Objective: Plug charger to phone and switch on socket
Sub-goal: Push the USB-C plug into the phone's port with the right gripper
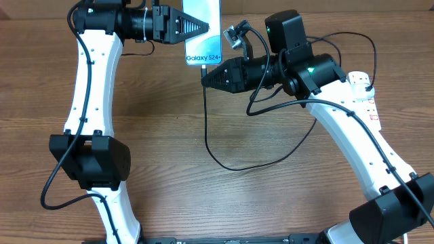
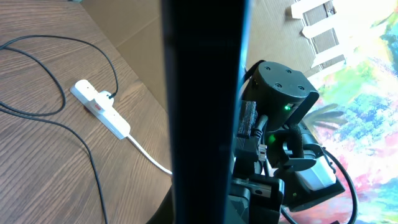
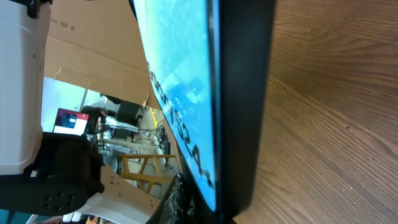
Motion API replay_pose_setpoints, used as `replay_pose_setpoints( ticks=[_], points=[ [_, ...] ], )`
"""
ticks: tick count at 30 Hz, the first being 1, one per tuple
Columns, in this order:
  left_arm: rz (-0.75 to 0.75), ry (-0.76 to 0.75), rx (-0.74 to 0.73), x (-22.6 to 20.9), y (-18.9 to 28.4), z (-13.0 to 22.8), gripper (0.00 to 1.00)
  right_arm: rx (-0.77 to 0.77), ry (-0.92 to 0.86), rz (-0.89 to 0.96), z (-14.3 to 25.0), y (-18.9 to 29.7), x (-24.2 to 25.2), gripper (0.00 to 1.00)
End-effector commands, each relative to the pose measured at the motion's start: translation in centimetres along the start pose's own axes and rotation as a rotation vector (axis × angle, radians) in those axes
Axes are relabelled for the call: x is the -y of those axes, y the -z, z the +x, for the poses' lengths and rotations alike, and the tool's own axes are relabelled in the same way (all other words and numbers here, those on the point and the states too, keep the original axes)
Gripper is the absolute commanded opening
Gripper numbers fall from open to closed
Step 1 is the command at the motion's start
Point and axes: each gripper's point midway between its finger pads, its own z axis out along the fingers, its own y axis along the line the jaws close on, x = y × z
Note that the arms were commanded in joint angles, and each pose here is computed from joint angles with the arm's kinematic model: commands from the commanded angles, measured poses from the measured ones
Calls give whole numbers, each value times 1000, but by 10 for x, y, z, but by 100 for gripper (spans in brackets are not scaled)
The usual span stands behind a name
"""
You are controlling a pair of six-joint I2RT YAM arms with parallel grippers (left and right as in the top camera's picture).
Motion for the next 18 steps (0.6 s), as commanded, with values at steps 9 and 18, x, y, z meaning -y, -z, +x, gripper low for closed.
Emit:
replay_pose_setpoints(
  ticks=[9, 18],
  points=[
    [50, -5, -6, 16, -2, -1, 4, 60, 45, 2, -15, 19, -7, 4],
    [51, -5, -8, 16, -3, 0, 4, 65, 53, -1, -17, 19, -8, 4]
  ],
)
